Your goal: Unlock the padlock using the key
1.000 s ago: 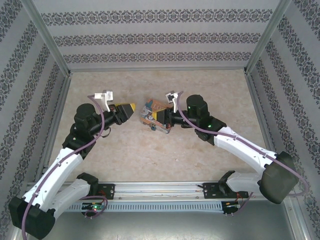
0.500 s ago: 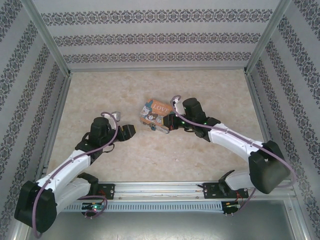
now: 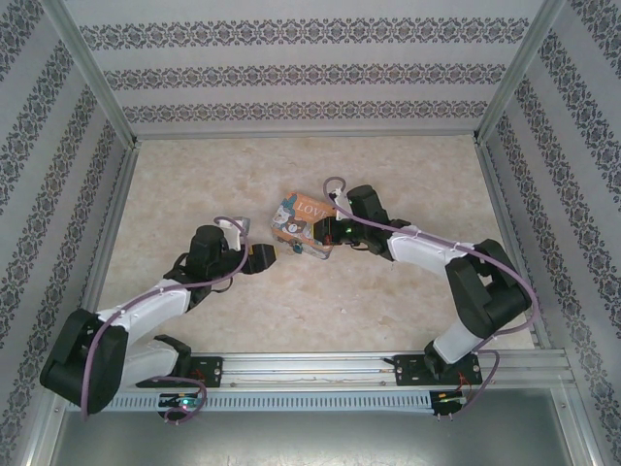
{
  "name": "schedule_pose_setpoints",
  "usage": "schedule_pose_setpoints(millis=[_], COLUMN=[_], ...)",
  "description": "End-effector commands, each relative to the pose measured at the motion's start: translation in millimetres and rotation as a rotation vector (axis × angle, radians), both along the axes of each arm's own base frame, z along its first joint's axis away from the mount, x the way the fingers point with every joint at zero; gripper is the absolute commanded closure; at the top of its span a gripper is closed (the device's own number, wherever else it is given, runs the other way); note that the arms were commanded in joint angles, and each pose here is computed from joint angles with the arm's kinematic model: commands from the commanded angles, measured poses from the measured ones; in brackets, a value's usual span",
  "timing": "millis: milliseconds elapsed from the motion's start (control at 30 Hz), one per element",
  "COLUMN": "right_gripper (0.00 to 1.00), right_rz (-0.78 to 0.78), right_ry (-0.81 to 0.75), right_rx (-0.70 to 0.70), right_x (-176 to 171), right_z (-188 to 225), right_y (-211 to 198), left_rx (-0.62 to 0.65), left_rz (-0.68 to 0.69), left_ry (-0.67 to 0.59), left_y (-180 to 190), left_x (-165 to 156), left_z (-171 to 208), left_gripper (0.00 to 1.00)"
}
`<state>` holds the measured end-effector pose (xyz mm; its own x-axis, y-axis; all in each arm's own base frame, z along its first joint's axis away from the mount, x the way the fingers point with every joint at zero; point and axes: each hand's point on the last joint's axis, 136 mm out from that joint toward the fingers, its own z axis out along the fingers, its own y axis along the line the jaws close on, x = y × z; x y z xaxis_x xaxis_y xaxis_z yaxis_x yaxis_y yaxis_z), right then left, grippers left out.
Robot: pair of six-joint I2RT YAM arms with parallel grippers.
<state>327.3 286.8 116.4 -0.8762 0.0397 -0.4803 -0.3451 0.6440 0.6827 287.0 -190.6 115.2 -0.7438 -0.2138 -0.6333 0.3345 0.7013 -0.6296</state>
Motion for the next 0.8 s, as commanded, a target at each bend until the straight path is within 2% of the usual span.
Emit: schedule_pose_setpoints(millis=[0, 333, 767], right_gripper=[1.0, 1.0, 1.0], right_rz=[0.004, 0.005, 0.023], right_ry=[-0.03, -0.002, 0.113], right_rx=[0.077, 0.088, 0.043], right_x=[12.1, 16.6, -0.7], right_z=[14.1, -2.2, -47.0], right_y=[10.2, 11.5, 3.0], left_rx=[-0.021, -0.043, -0.033], left_rz=[-0.042, -0.071, -0.108], left_ry=[-0.111, -0.135, -0.128], left_y=[-12.4, -32.5, -52.3], left_x=[6.2, 17.2, 26.9], left_z=[12.1, 2.3, -21.6], left_gripper=[0.33, 0.32, 0.32])
